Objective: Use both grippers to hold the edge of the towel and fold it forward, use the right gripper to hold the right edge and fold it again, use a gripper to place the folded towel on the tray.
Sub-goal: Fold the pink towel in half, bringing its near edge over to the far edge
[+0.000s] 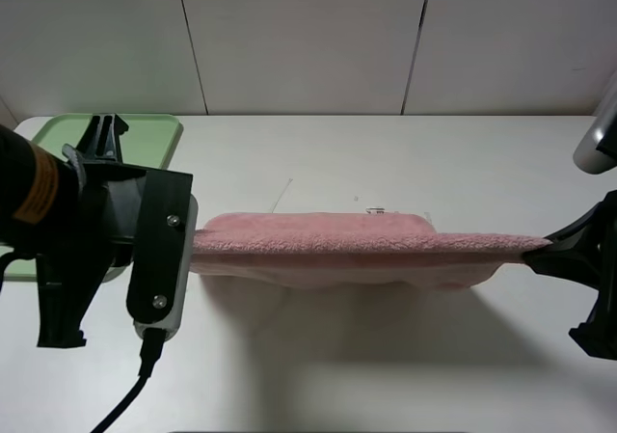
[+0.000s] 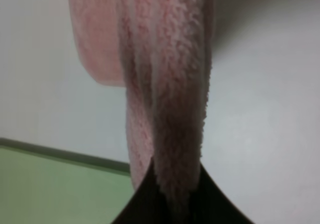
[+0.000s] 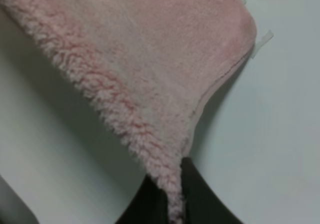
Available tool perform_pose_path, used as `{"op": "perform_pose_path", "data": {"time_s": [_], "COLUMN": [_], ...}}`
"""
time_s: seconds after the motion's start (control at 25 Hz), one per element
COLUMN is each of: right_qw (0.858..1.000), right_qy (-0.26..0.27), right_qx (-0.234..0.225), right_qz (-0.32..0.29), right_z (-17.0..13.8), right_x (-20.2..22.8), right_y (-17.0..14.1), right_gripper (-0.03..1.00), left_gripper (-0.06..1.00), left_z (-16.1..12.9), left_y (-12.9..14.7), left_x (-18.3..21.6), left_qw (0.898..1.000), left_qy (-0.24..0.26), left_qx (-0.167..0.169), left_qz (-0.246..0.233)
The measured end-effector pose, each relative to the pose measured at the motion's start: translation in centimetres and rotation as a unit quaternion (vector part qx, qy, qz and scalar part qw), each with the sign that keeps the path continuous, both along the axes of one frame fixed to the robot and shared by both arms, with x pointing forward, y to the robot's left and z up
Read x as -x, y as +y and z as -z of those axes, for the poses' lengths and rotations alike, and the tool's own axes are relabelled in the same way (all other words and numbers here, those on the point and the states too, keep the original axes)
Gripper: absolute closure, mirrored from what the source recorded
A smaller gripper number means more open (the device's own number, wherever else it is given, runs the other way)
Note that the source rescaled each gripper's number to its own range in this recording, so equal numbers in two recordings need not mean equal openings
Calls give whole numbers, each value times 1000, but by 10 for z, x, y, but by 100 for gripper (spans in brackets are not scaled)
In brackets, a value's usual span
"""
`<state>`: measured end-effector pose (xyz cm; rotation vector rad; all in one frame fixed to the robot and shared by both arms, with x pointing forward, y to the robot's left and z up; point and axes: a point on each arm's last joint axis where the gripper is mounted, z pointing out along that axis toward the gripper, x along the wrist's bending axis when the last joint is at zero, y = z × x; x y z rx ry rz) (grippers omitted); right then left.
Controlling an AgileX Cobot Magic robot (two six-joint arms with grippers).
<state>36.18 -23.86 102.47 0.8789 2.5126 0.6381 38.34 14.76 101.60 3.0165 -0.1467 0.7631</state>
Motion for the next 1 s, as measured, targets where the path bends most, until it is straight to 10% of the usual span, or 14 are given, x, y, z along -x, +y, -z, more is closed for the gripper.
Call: {"op": "perform_pose_path", "data": {"time_s": [1.0], "right_qw": [998], "right_qy": [49], "right_qx": [47], "right_qz": [6], "right_z": [53], "right_x": [-56], "right_y": [20], "right_gripper": [97], "left_gripper": [94], "left_z": [47], "left_y": [-18], "left_x": [-69], "left_qw": [996], "left_qy": [39], "left_qx": [-61], "left_qz": [-51]}}
